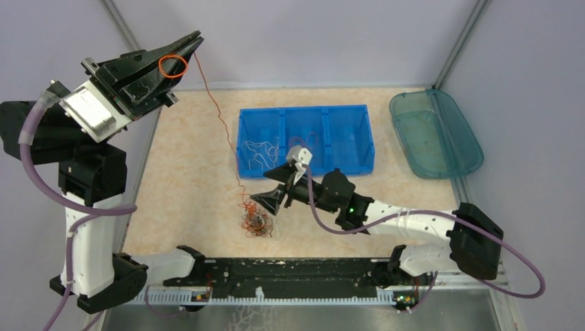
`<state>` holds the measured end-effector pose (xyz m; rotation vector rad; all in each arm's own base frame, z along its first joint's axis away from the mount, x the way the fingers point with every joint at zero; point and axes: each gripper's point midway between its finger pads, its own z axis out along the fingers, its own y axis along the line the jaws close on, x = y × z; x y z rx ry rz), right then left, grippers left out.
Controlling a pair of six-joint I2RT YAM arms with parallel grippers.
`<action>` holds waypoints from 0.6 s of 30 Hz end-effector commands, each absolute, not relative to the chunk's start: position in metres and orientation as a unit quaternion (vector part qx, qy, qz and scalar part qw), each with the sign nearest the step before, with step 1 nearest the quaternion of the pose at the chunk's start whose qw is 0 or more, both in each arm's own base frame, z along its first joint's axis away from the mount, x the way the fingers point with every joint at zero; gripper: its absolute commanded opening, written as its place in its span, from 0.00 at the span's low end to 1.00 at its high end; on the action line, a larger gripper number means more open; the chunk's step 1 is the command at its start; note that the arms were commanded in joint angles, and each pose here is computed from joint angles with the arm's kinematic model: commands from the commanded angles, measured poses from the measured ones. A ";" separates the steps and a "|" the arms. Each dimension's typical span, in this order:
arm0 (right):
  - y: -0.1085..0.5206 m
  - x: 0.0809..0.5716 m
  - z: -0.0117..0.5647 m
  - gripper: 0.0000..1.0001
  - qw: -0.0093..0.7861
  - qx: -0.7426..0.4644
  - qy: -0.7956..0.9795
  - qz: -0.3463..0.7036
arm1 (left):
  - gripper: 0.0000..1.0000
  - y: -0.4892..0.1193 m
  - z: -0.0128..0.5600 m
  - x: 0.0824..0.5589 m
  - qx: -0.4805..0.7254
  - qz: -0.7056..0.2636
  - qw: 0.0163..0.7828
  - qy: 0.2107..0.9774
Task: Untangle the cables
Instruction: Untie the cable.
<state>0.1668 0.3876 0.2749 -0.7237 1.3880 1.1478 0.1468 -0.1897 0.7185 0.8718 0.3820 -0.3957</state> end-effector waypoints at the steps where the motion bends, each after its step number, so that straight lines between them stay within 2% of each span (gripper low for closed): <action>1: 0.412 0.145 0.328 0.78 0.566 -0.348 0.512 0.543 | 0.00 -0.187 0.722 0.131 0.421 -0.203 0.867 0.171; 6: 0.435 0.133 0.338 0.70 0.559 -0.355 0.489 0.568 | 0.00 -0.188 0.723 0.131 0.420 -0.207 0.867 0.171; 12: 0.461 0.144 0.326 0.57 0.544 -0.338 0.505 0.578 | 0.00 -0.186 0.732 0.126 0.418 -0.206 0.871 0.157; 18: 0.480 0.136 0.291 0.37 0.482 -0.321 0.525 0.624 | 0.00 -0.183 0.743 0.121 0.416 -0.187 0.880 0.131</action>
